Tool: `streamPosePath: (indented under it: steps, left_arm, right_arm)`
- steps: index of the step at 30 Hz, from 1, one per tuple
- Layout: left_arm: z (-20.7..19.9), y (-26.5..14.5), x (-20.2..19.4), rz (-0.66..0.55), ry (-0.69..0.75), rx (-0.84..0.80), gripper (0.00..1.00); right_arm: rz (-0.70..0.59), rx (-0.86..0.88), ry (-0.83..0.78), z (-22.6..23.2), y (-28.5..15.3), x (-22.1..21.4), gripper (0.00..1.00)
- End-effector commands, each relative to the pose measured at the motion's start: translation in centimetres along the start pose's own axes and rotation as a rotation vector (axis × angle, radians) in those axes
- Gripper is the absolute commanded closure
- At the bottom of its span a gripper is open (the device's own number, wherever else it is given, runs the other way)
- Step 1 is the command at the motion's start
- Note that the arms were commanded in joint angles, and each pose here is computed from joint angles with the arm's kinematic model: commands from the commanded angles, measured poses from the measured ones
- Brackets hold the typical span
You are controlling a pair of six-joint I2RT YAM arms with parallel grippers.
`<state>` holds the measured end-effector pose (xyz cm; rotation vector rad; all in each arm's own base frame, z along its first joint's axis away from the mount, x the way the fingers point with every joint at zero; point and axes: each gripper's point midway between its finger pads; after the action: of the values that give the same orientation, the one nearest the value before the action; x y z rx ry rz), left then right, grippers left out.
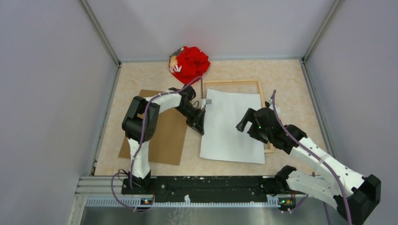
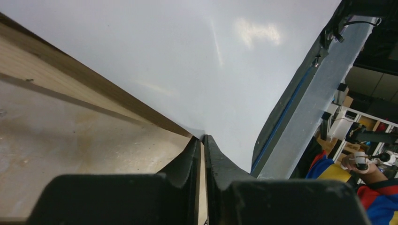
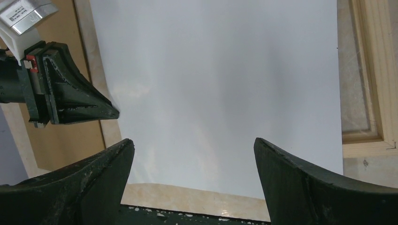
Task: Put the photo into the frame
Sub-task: Adjust the photo in the photo frame.
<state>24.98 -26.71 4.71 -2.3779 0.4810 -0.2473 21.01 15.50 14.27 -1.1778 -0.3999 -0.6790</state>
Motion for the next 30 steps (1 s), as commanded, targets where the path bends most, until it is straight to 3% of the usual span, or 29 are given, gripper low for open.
streamPosePath:
  steps: [1,10,17,30]
  left_arm:
    - [-1.9,-0.7,1.0,-0.028,0.027,-0.075,0.9]
    - [-3.8,-2.0,1.3,-0.074,0.067,-0.097,0.91]
    - [-3.8,-1.9,3.2,-0.112,0.078,-0.09,0.71]
    - [-2.5,-0.6,4.8,-0.111,0.05,-0.086,0.52]
  right_arm:
    - [-0.034,0.015,0.014,0.3,-0.4,0.9,0.01]
    - [-0.031,0.016,0.012,0.1,-0.1,0.6,0.01]
    - [-0.034,0.025,0.022,0.3,0.0,0.6,0.01]
    - [-0.06,0.028,0.034,0.0,-0.8,0.9,0.01]
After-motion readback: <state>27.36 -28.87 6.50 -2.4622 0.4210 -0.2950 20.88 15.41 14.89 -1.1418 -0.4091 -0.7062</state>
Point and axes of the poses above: each gripper's point midway between its finger pads, its own y axis out along the fingers, its own z axis along the line the jaws close on, x = y × z, and after that the axes turned 12 degrees about -y, right-handed
